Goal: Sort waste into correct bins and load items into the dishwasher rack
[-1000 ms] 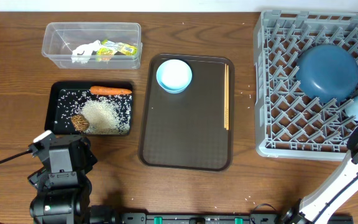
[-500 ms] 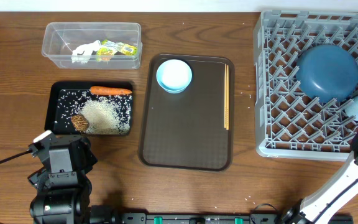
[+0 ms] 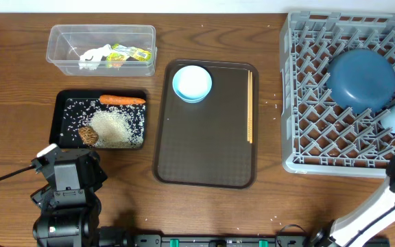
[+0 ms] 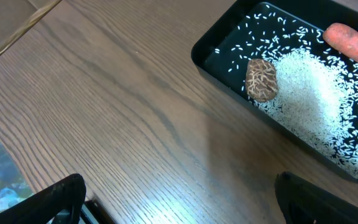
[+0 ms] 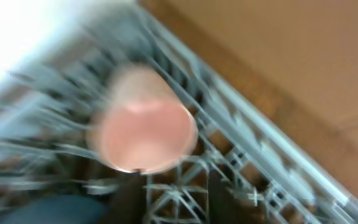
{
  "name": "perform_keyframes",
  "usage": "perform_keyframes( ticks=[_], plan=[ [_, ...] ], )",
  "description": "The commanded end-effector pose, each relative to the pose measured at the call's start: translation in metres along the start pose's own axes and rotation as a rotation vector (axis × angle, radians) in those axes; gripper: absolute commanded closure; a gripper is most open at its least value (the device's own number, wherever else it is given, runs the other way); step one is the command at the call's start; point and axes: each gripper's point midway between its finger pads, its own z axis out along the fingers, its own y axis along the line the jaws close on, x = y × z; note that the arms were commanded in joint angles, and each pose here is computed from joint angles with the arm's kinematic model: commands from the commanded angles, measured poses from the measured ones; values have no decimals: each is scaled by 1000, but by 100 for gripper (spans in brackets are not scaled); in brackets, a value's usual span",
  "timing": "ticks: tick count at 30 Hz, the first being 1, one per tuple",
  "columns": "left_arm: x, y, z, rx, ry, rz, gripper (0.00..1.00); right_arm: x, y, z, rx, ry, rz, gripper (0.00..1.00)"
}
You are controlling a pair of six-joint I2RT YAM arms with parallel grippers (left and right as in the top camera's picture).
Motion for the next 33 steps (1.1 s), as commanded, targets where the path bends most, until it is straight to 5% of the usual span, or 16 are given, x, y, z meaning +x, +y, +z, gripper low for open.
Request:
perform_keyframes(
  ticks=[1, 5, 9, 33],
  plan=[
    [1, 2, 1, -16, -1, 18, 2, -24, 38, -30, -184, -64, -19, 51],
    [1, 2, 1, -16, -1, 18, 2, -18, 47, -16, -198, -61, -74, 36],
    [1, 2, 1, -16, -1, 18, 2, -2, 53, 8, -166, -36, -135, 32],
    [1, 2, 1, -16, 0, 18, 2, 54, 52, 82, -26, 53, -164, 38]
  ],
)
